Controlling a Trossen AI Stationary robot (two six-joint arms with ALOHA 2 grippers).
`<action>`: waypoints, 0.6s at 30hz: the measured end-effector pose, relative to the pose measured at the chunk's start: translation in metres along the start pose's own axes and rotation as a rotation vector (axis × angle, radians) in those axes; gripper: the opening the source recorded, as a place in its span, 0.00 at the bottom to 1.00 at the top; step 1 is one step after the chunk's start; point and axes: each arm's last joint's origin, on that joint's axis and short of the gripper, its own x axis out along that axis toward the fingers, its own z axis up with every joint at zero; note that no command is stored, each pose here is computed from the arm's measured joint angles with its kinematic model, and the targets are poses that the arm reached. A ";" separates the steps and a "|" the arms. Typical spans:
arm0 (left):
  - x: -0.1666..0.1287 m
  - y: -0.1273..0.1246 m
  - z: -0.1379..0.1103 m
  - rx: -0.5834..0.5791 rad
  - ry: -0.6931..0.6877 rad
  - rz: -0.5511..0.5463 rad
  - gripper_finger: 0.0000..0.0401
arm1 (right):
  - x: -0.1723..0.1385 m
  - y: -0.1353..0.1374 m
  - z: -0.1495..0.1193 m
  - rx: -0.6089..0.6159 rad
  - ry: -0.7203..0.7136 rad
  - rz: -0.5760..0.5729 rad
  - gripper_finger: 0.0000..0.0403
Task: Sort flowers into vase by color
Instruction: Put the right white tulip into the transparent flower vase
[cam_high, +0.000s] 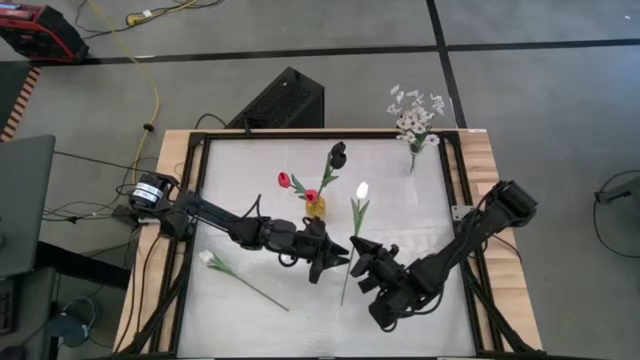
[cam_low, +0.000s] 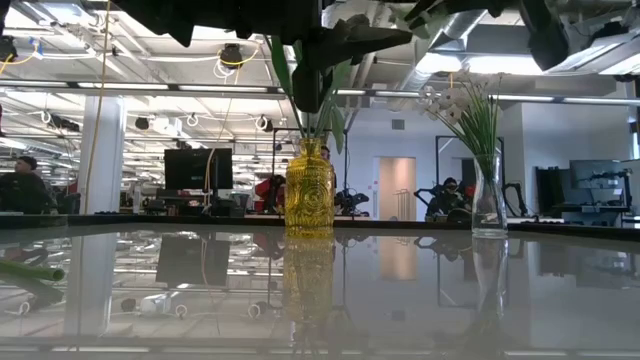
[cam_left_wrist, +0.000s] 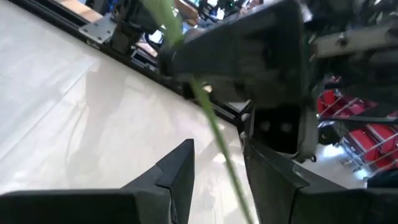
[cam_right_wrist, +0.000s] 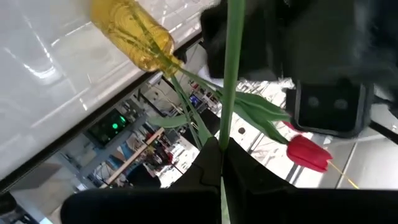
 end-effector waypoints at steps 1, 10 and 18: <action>0.000 0.000 0.000 0.001 0.003 -0.002 0.32 | 0.000 -0.001 -0.002 0.007 0.000 -0.001 0.06; 0.000 0.002 0.002 0.004 -0.044 0.055 0.32 | 0.010 -0.002 -0.004 0.028 0.023 0.015 0.06; 0.000 0.002 0.002 0.012 -0.040 0.057 0.32 | 0.018 -0.002 -0.006 0.034 0.041 0.029 0.07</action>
